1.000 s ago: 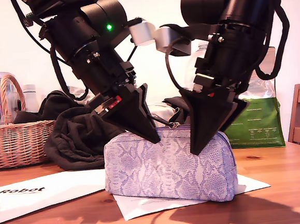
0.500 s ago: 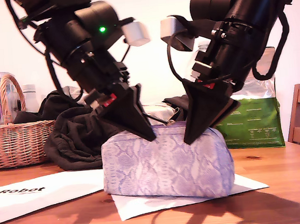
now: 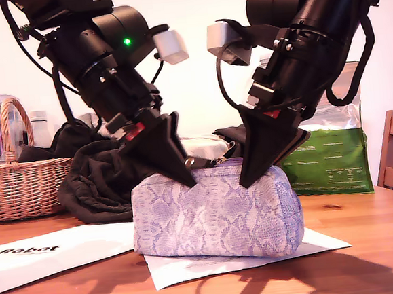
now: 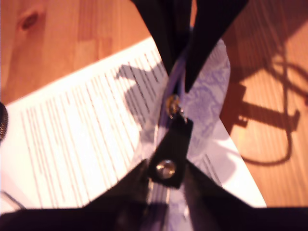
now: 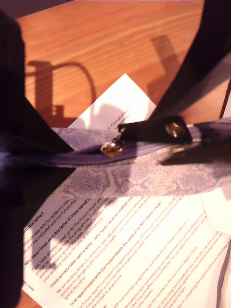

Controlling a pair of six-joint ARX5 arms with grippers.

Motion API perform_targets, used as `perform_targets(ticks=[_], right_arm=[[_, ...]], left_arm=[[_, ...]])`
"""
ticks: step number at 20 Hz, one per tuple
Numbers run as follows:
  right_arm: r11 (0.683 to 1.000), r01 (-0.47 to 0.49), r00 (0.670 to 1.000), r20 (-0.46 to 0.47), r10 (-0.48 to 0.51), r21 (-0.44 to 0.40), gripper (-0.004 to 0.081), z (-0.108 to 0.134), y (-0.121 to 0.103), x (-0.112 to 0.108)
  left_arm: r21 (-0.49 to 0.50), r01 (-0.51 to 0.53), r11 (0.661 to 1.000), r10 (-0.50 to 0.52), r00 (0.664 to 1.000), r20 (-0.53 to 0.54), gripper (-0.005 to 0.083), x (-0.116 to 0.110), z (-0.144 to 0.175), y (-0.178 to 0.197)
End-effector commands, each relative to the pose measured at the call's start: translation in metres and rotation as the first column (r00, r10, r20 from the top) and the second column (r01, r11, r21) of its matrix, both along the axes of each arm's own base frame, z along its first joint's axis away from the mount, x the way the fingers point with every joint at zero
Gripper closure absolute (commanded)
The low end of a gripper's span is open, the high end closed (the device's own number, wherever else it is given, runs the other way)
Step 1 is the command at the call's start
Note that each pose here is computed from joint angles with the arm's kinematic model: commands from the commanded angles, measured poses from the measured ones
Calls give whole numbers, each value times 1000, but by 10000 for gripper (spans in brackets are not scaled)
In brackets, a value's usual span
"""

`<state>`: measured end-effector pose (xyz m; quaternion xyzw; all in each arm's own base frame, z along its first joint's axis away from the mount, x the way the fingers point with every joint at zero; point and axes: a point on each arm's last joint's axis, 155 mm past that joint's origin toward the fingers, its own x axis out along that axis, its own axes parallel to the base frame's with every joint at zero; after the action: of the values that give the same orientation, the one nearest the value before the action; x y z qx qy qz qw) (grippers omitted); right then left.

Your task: Open the zipper in the zip bag in front of you

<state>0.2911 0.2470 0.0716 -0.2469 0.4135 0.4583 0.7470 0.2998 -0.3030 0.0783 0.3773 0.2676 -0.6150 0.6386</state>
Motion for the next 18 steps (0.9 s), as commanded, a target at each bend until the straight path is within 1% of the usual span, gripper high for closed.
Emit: perform_targets(ticks=[1,4,5,7,8,10,11,13,15,16,18], right_arm=[[1000,2,1000,-9,-2,-10,783,-8,-3,0],[1000,2,1000,-6,-2,-8,783,-7,-2,0],[1000,2,1000,-5,-2,-8,783,-7,-2,0],[1000,3,1000,-6,-3,-7,783,-7,-2,0],[1000,3,1000,-5,-3,-7,783,-7,-2,0],[1000,3,1000,-2,-3,-4,783,-7,-1,1],[1000,3,1000,-1,-3,-4,783,-6,-1,1],[1000,3,1000,-1,-3,-4,783,-6,-1,1],[1000,3,1000,-1,-3,-4,783,-6,-1,1],[1000,4,1000,-1,-4,-4,783,-6,-1,1],[1000,6,1000,-2,-6,-2,783,-6,-1,2]], left_arm=[[22,-23,999,24,999,-41,414,-3,-8,7],[-7,-78,997,77,992,-104,413,-5,0,12],[-11,-111,994,108,984,-140,413,-5,0,15],[6,-217,976,213,951,-223,414,-4,-1,24],[13,-284,959,276,918,-284,415,-6,-1,26],[21,-357,934,343,879,-331,417,-4,4,31],[9,-376,927,357,874,-330,417,-2,10,32],[-43,-382,923,355,889,-290,419,5,29,32],[-96,-403,910,368,893,-258,419,11,50,33],[-114,-419,901,381,889,-255,419,13,59,35],[-129,-468,874,419,862,-286,419,10,72,41]])
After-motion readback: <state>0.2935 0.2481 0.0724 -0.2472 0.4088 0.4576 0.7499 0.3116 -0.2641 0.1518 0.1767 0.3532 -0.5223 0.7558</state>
